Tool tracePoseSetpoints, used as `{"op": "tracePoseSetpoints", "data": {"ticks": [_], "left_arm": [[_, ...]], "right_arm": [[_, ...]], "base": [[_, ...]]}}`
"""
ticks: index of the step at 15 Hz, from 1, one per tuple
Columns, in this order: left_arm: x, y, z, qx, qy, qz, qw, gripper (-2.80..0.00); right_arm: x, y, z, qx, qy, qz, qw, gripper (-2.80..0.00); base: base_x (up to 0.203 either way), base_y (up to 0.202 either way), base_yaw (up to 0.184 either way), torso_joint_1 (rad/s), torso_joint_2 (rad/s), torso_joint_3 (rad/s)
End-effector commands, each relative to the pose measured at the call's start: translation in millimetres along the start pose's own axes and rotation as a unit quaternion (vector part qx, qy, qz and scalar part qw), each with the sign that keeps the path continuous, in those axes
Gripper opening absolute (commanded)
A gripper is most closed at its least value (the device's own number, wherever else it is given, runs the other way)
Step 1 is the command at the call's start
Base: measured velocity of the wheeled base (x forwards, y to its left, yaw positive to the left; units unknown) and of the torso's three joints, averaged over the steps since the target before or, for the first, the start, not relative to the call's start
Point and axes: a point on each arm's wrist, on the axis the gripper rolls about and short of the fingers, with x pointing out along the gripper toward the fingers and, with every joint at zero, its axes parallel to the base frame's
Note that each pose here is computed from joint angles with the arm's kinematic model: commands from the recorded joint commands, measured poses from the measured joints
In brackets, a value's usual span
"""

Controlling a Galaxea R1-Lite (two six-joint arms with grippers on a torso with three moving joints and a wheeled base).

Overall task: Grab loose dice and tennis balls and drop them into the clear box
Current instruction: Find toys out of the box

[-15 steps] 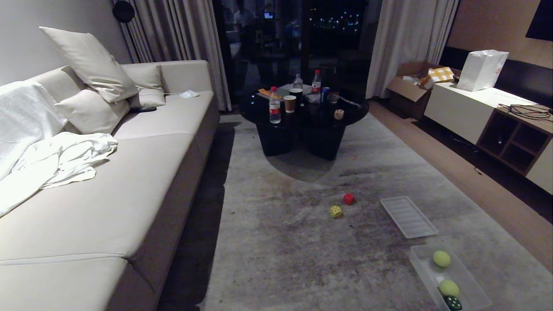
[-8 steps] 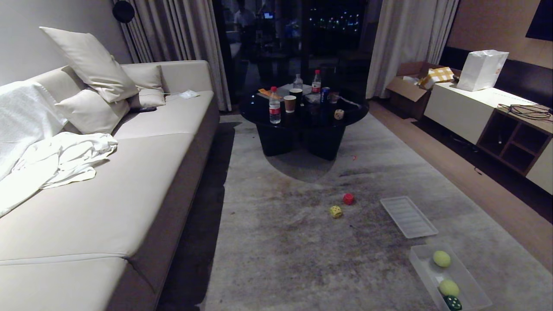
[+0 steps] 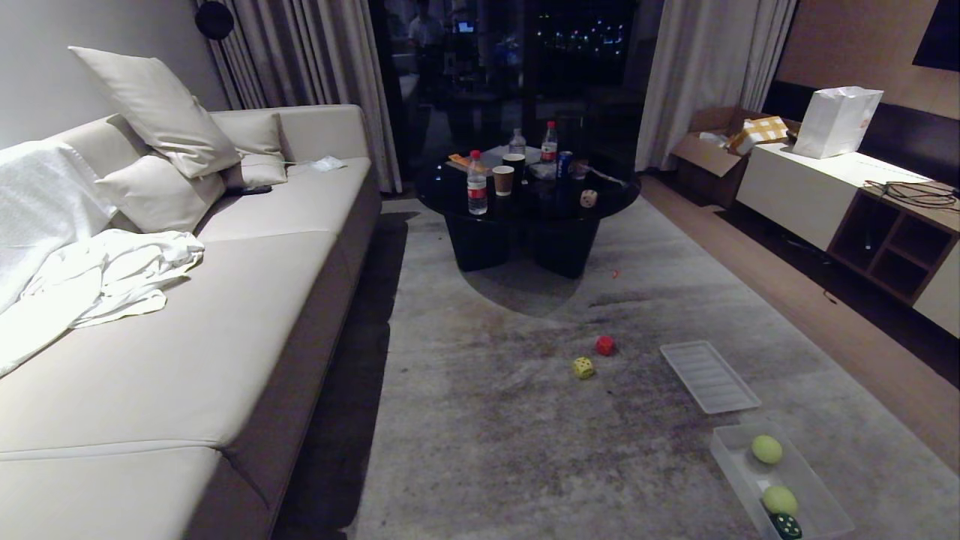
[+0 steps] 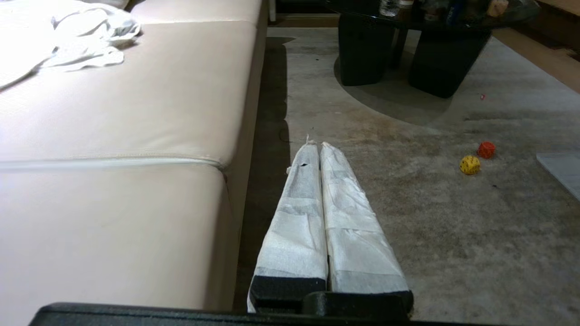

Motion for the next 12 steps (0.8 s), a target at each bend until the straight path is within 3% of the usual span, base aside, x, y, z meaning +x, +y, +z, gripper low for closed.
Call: {"op": "tracePoseSetpoints", "data": {"ticks": [1,10,12], "left_arm": [[0.2,0.1,-0.4,-0.003,0.002,0.002,1.0000,-2.80],[0.2,0.5,-0.3,-0.026,0.001,0.011,0.9996,-2.80],[0.2,0.7,0.0,-0.038,-0.001,0.015,0.9991,-2.80]], "right_arm": [[0.6,0.0,-2.9,-0.001,0.004,0.000,1.000,-2.80],[0.6,0.0,-2.9,-0.001,0.004,0.000,1.000,-2.80],[0.7,0.0,-2.9,-0.001,0.005,0.001,1.000,-2.80]], "base": [[0.000,0.000,0.000,0.000,0.00,0.000],[0.000,0.000,0.000,0.000,0.00,0.000],[0.102,0.000,0.004,0.002,0.00,0.004]]}}
